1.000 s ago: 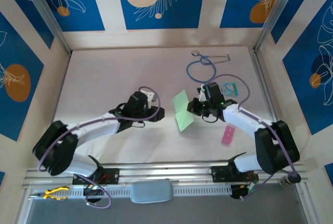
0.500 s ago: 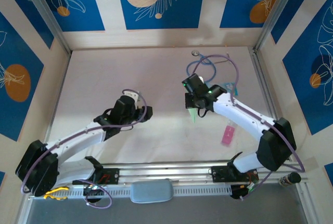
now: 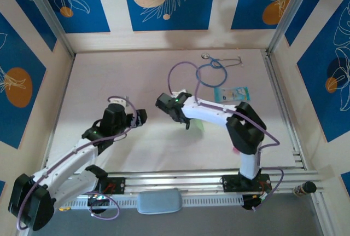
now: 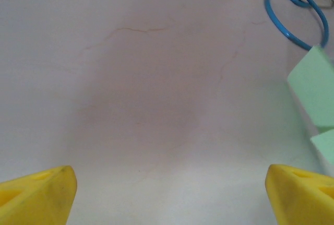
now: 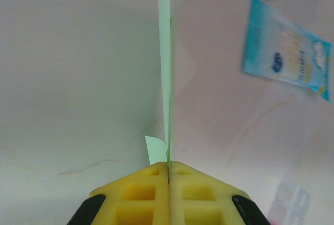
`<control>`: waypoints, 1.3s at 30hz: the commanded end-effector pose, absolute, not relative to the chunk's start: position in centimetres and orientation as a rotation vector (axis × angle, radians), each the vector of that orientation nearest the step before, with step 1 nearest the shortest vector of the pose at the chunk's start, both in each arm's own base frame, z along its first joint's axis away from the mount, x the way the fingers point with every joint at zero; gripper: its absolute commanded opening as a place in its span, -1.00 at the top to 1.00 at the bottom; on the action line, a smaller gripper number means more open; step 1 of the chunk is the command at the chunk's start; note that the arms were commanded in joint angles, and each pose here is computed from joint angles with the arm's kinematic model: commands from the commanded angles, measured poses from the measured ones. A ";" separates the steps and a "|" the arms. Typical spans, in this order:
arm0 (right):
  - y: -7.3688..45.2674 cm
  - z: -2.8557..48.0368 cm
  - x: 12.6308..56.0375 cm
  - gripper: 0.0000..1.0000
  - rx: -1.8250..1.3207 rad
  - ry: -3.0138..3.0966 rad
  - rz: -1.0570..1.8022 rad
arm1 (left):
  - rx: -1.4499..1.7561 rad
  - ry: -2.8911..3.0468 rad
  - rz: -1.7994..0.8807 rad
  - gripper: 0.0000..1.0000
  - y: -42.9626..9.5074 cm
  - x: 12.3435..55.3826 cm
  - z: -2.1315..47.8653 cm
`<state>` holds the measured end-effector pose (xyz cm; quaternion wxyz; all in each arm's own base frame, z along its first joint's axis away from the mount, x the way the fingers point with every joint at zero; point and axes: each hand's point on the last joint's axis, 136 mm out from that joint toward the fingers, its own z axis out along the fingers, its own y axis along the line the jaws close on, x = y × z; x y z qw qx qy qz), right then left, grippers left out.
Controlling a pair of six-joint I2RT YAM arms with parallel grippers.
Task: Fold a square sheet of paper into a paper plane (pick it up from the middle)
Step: Turn over the paper at the center of the table.
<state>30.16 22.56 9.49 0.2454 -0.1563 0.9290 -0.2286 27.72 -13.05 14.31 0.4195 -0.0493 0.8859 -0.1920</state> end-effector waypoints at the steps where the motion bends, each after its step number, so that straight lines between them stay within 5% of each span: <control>1: 25.7 8.4 29.3 0.94 -0.461 2.582 -0.536 | -0.245 2.258 -0.418 -0.88 -10.3 26.8 12.9; 12: 34.6 5.7 27.8 0.70 -0.540 2.757 0.082 | -0.219 2.267 -0.468 -1.00 -9.8 25.3 13.9; 16: 35.9 8.4 27.4 0.14 -0.436 2.739 0.539 | -0.146 2.255 -0.609 -1.00 -11.9 25.5 14.7; 19: 33.9 10.1 27.9 -0.01 -0.298 2.704 0.728 | -0.049 2.264 -0.772 -1.00 -14.4 25.6 15.2; 23: 29.9 10.3 28.6 0.07 -0.099 2.678 0.893 | 0.003 2.309 -0.912 -0.95 -16.9 26.3 14.8; 33: 24.4 6.9 27.5 0.74 0.163 2.689 1.151 | -0.111 2.409 -1.352 0.07 -23.2 28.4 11.5; 39: 25.4 5.8 27.4 0.86 0.125 2.723 1.224 | -0.117 2.492 -1.319 0.15 -24.9 29.1 9.4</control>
